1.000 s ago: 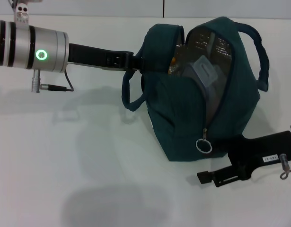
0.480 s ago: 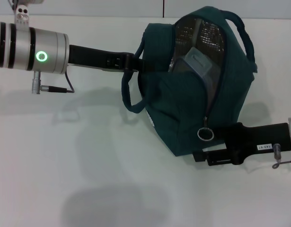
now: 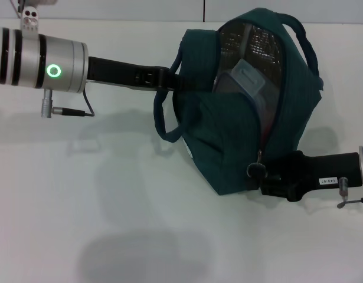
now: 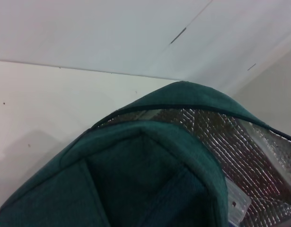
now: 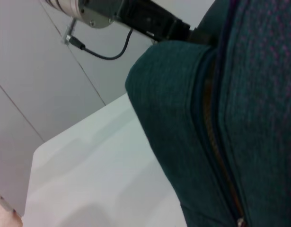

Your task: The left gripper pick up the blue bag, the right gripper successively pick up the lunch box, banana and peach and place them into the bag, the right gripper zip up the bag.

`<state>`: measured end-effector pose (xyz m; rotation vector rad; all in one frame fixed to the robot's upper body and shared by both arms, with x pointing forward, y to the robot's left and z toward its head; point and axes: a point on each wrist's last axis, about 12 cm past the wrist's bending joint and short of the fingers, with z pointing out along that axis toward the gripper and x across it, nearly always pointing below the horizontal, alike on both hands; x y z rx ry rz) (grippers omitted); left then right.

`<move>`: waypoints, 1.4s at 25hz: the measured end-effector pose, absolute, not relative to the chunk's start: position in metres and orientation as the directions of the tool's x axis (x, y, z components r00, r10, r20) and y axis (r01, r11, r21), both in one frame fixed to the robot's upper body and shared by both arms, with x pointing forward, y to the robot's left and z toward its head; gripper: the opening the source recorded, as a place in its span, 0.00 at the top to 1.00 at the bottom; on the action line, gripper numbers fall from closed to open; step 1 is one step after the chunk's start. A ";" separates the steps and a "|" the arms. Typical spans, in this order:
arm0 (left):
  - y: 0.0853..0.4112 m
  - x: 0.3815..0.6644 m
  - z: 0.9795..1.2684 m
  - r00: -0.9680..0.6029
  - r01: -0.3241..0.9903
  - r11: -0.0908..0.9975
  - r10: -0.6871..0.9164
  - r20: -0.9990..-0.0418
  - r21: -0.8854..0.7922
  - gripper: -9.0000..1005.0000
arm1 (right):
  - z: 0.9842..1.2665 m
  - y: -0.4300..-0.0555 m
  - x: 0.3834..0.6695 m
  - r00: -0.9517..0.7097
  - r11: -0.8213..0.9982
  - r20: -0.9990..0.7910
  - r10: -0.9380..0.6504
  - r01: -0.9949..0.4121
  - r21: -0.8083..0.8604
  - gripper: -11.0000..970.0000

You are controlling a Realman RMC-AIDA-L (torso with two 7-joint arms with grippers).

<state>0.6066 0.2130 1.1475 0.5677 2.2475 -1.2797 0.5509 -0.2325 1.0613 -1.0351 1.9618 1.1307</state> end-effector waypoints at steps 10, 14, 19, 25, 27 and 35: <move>0.215 0.605 1.146 -0.798 0.565 0.476 0.108 -0.593 -0.673 0.94 | 1.060 -0.233 0.549 -0.494 0.323 -0.816 -0.299 -0.858 0.400 0.91; 0.215 0.605 1.146 -0.798 0.566 0.476 0.109 -0.593 -0.673 0.94 | 1.060 -0.233 0.550 -0.495 0.326 -0.817 -0.296 -0.856 0.401 0.98; 0.215 0.605 1.146 -0.798 0.565 0.476 0.109 -0.592 -0.674 0.94 | 1.058 -0.233 0.548 -0.508 0.328 -0.811 -0.289 -0.849 0.414 0.98; 0.216 0.605 1.145 -0.799 0.563 0.477 0.108 -0.591 -0.675 0.92 | 1.057 -0.251 0.543 -0.533 0.390 -0.818 -0.216 -0.815 0.428 0.98; 0.215 0.605 1.145 -0.799 0.563 0.477 0.108 -0.591 -0.675 0.92 | 1.059 -0.257 0.541 -0.524 0.404 -0.833 -0.177 -0.810 0.424 0.98; 0.215 0.605 1.145 -0.799 0.564 0.476 0.109 -0.591 -0.675 0.89 | 1.072 -0.268 0.531 -0.441 0.365 -0.896 -0.059 -0.845 0.392 0.98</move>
